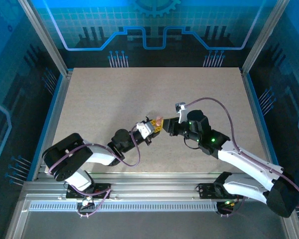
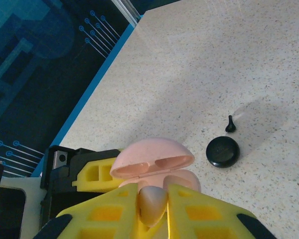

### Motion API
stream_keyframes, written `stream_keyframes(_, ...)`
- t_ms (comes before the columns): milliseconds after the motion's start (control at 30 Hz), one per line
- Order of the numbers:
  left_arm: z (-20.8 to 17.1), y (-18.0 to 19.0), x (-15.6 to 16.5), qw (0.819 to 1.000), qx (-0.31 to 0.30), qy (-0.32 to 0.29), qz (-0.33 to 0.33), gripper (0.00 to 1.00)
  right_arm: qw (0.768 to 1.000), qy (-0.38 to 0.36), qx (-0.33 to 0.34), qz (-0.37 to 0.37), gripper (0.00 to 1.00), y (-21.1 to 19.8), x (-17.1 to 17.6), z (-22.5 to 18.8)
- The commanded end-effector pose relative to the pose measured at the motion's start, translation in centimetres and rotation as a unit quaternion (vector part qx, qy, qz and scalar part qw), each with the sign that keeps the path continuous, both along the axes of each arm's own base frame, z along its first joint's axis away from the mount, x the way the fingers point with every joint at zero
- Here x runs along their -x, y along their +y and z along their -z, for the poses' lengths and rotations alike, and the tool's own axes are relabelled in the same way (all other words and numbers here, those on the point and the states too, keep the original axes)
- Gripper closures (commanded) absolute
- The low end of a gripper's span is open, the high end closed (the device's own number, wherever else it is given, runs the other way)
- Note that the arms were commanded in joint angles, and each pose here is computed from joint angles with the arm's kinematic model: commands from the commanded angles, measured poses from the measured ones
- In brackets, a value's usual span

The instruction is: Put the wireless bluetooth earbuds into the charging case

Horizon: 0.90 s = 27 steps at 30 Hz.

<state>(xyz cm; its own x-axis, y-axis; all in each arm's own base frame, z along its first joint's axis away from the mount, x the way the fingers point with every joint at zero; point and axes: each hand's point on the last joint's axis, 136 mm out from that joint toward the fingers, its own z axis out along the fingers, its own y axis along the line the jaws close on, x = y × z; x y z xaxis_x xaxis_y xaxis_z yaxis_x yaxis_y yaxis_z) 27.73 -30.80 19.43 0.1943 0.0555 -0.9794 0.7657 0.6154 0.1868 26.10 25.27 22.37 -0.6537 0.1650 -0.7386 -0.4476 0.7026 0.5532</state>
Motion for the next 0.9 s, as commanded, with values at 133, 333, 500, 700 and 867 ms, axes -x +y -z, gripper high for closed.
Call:
stream_keyframes(133,-3.1,0.3,0.4,0.999,0.032,-0.044,-0.003,0.86,1.0,0.0,0.028,0.007,0.8,-0.8,0.5,0.6)
stream_keyframes(333,-2.9,0.2,0.4,0.998,0.024,-0.05,-0.002,0.86,0.999,-0.002,0.036,-0.001,0.8,-0.3,0.6,0.4)
stream_keyframes(500,-2.4,0.1,0.6,0.998,0.004,-0.066,-0.001,0.86,0.999,-0.008,0.049,0.0,0.8,-0.5,0.7,0.0)
stream_keyframes(700,-2.0,-0.3,0.8,0.995,-0.023,-0.094,0.0,0.86,0.997,-0.015,0.077,-0.001,0.81,-0.4,0.9,-0.3)
stream_keyframes(867,-1.8,-0.7,1.0,0.993,-0.039,-0.111,0.0,0.87,0.995,-0.014,0.097,0.004,0.81,-0.5,1.0,-0.2)
